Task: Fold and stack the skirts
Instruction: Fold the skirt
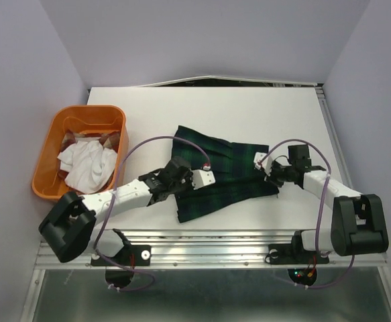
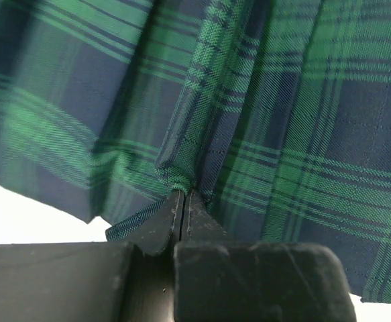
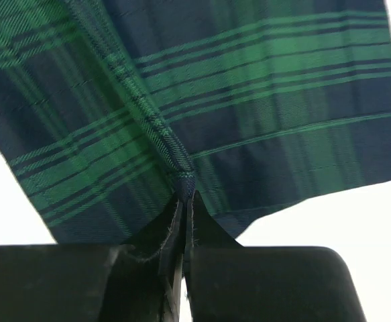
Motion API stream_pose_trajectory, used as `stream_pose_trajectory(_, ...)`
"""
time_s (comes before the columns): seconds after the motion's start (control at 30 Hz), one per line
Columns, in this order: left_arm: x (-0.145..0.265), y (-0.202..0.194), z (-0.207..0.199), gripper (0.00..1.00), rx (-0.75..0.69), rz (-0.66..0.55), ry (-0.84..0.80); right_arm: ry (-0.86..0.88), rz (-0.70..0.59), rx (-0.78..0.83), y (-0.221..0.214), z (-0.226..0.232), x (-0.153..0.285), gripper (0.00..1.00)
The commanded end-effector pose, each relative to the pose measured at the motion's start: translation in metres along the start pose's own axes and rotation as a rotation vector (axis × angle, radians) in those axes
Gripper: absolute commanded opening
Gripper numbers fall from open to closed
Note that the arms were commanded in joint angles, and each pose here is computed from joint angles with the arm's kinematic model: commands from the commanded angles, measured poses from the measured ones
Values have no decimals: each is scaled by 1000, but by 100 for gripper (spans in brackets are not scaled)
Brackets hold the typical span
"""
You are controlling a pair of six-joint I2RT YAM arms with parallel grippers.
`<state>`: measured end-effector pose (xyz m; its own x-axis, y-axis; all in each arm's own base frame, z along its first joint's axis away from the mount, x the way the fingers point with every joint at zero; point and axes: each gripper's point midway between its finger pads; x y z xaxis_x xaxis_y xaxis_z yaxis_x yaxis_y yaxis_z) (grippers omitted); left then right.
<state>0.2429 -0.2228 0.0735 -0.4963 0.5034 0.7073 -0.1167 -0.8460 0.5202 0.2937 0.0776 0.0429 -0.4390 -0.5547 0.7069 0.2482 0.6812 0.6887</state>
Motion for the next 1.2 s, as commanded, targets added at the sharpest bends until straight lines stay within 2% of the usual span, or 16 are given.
stream_pose_trajectory(0.0,-10,-18,-13,4,18,122,-98,-106,66,72,-13,-20,3,1)
stream_pose_trajectory(0.03,-9,-21,-21,14,30,143,-151,-106,77,58,-15,-21,3,1)
stream_pose_trajectory(0.07,-9,-16,-22,30,37,134,-171,-115,73,44,-9,-28,4,3)
stream_pose_trajectory(0.1,-5,-2,-18,38,43,92,-180,-112,79,32,-7,-30,5,8)
stream_pose_trajectory(0.17,14,22,-11,60,29,-10,-181,-94,85,-14,2,-34,9,29)
stream_pose_trajectory(0.23,29,37,-2,71,13,-75,-158,-100,64,-40,15,-37,18,46)
stream_pose_trajectory(0.27,35,42,1,74,8,-91,-153,-98,57,-73,21,-35,23,62)
stream_pose_trajectory(0.3,47,59,10,74,0,-145,-141,-119,31,-73,34,-42,31,63)
stream_pose_trajectory(0.37,52,71,16,73,28,-162,-144,-134,-15,-143,52,-40,46,68)
stream_pose_trajectory(0.5,32,99,35,73,105,-144,-133,-146,-47,-286,77,-39,69,71)
stream_pose_trajectory(0.7,-11,127,29,71,158,-149,-208,-73,82,-496,60,-14,74,67)
stream_pose_trajectory(0.83,-33,137,13,70,94,-157,-217,-24,146,-651,50,1,73,64)
stream_pose_trajectory(0.97,-51,140,-3,61,51,-138,-258,32,254,-773,32,11,59,58)
stream_pose_trajectory(1.03,-60,139,-5,60,39,-113,-249,53,294,-783,24,8,50,55)
stream_pose_trajectory(1.07,-62,140,-10,56,29,-102,-256,55,292,-777,24,7,47,54)
stream_pose_trajectory(1.17,-62,134,-15,52,28,-67,-255,34,222,-717,39,-10,46,54)
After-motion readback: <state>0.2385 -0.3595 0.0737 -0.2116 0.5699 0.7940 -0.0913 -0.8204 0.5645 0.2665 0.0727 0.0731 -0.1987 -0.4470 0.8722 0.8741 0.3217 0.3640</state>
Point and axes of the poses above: each gripper's point midway between its finger pads, its own x axis back along the fingers, its own z axis along the line the jaws close on, y = z × x, and after that the axes turned 10 degrees about -x, right-handed
